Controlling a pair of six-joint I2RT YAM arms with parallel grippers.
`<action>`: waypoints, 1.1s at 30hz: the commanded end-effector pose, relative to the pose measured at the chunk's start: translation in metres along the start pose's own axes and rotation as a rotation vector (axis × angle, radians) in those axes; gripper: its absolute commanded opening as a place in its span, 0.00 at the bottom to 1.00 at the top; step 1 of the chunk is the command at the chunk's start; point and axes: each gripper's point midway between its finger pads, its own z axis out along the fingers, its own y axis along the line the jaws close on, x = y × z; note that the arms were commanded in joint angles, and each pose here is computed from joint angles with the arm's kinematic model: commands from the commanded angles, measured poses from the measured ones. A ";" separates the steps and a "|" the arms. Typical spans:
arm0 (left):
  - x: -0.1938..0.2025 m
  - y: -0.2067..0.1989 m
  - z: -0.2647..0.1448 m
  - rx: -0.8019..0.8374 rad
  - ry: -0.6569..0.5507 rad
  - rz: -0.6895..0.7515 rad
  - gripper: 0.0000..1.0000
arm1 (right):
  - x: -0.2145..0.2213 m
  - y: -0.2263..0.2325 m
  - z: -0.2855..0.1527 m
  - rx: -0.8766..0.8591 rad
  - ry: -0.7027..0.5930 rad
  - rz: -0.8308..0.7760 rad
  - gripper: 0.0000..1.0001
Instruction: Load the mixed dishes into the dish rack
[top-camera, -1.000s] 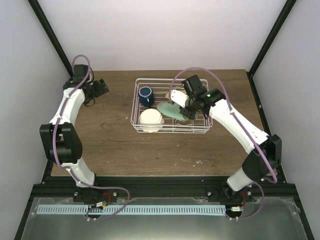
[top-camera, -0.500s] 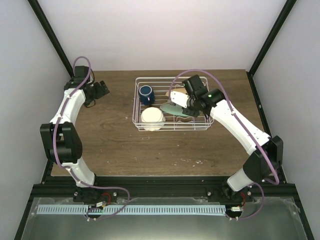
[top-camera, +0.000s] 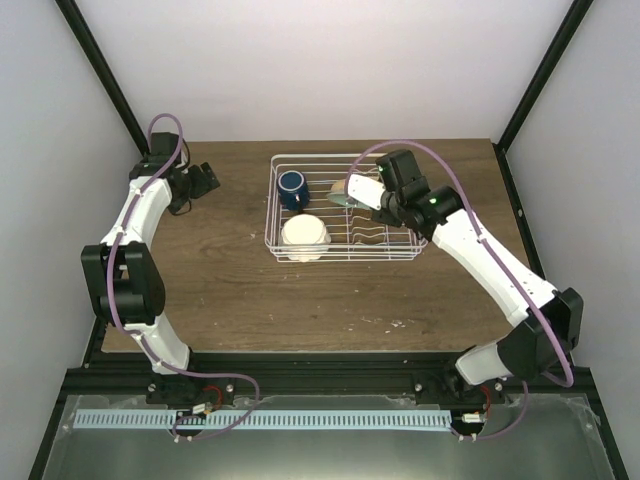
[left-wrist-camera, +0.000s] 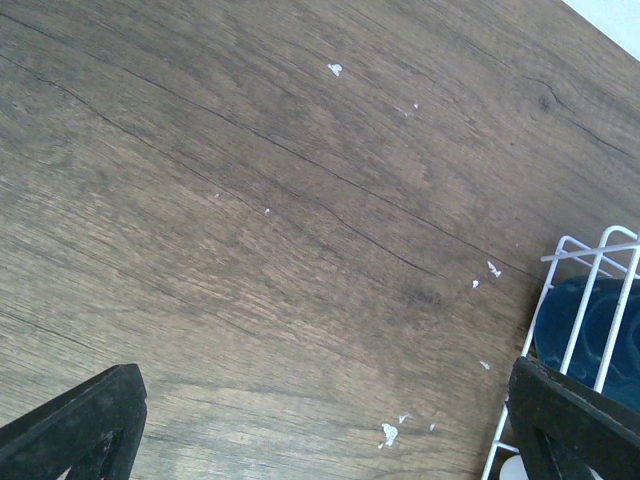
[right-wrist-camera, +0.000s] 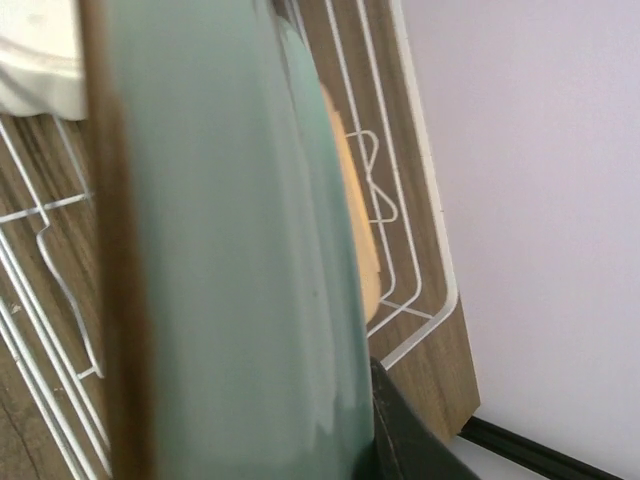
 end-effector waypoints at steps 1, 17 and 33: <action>-0.002 -0.004 -0.001 0.016 -0.011 0.019 1.00 | -0.008 -0.023 -0.006 0.114 -0.047 0.011 0.01; 0.001 -0.002 0.000 0.009 -0.003 0.027 1.00 | 0.017 0.000 0.021 0.154 0.016 -0.087 0.01; 0.007 -0.003 0.005 0.024 0.013 0.016 1.00 | 0.012 0.043 0.069 0.089 -0.026 -0.117 0.01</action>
